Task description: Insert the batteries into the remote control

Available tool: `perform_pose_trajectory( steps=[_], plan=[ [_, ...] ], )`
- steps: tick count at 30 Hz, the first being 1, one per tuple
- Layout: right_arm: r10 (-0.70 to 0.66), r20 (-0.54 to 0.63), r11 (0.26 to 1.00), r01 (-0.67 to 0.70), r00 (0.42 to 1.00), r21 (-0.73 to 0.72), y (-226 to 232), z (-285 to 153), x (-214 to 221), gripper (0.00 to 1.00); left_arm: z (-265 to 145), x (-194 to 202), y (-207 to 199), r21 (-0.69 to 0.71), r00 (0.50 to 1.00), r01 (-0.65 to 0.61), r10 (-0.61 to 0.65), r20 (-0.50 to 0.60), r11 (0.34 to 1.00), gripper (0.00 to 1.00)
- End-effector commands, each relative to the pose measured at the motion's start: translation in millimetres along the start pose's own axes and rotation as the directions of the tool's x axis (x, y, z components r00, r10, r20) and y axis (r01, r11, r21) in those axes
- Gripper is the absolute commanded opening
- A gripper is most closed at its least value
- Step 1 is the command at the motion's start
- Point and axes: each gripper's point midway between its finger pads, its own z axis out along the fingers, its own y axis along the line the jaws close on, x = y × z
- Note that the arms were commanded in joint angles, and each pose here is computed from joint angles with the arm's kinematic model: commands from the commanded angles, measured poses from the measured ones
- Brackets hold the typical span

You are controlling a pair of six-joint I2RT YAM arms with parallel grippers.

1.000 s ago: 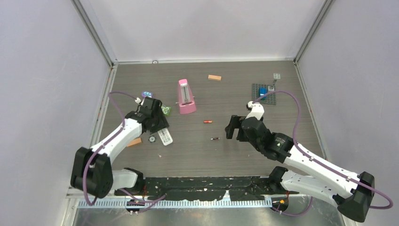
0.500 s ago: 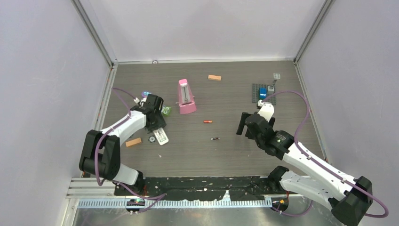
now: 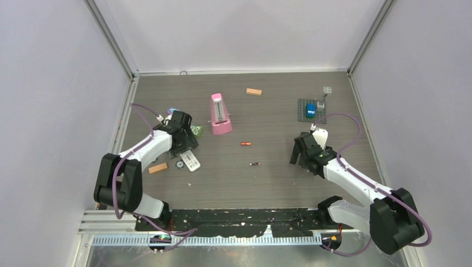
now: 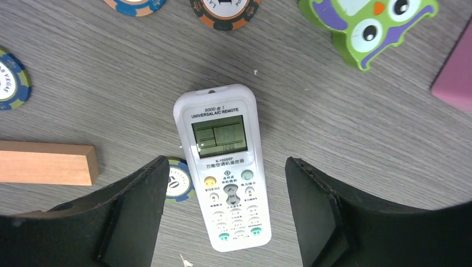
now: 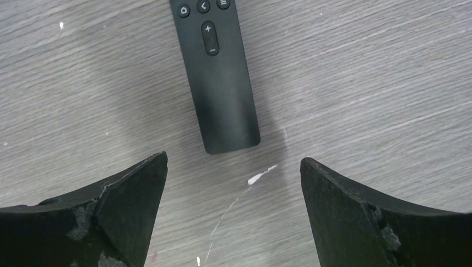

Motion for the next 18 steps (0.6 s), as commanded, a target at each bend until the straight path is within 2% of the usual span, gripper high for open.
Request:
perform_pose_trajectory(
  steps=[1, 6, 12, 17, 18],
  plan=[
    [0.008, 0.017, 0.998, -0.007, 1.000, -0.066, 12.3, 9.7, -20.4, 0.94, -25.4, -30.9, -7.9, 0.053, 0.993, 0.030, -0.036, 0.115, 0.998, 0.79],
    [0.023, -0.065, 0.996, -0.028, 0.998, -0.081, 10.4, 24.9, -17.8, 0.91, -53.7, -41.2, -4.7, 0.107, 0.979, 0.055, -0.075, 0.189, 0.993, 0.82],
    [0.009, -0.122, 0.995, -0.021, 0.992, -0.095, 15.2, 35.4, -14.4, 0.81, -93.1, -47.9, -8.8, 0.227, 0.962, 0.062, -0.119, 0.244, 0.972, 0.82],
    [-0.006, -0.160, 0.996, -0.008, 0.987, -0.087, 18.1, 43.5, -9.0, 0.64, -121.3, -48.5, -13.5, 0.327, 0.952, 0.040, -0.135, 0.274, 0.944, 0.83],
    [-0.008, -0.162, 0.996, -0.007, 0.987, -0.089, 19.0, 44.1, -9.0, 0.56, -125.2, -47.8, -14.3, 0.342, 0.952, 0.033, -0.133, 0.276, 0.939, 0.82]
  ],
)
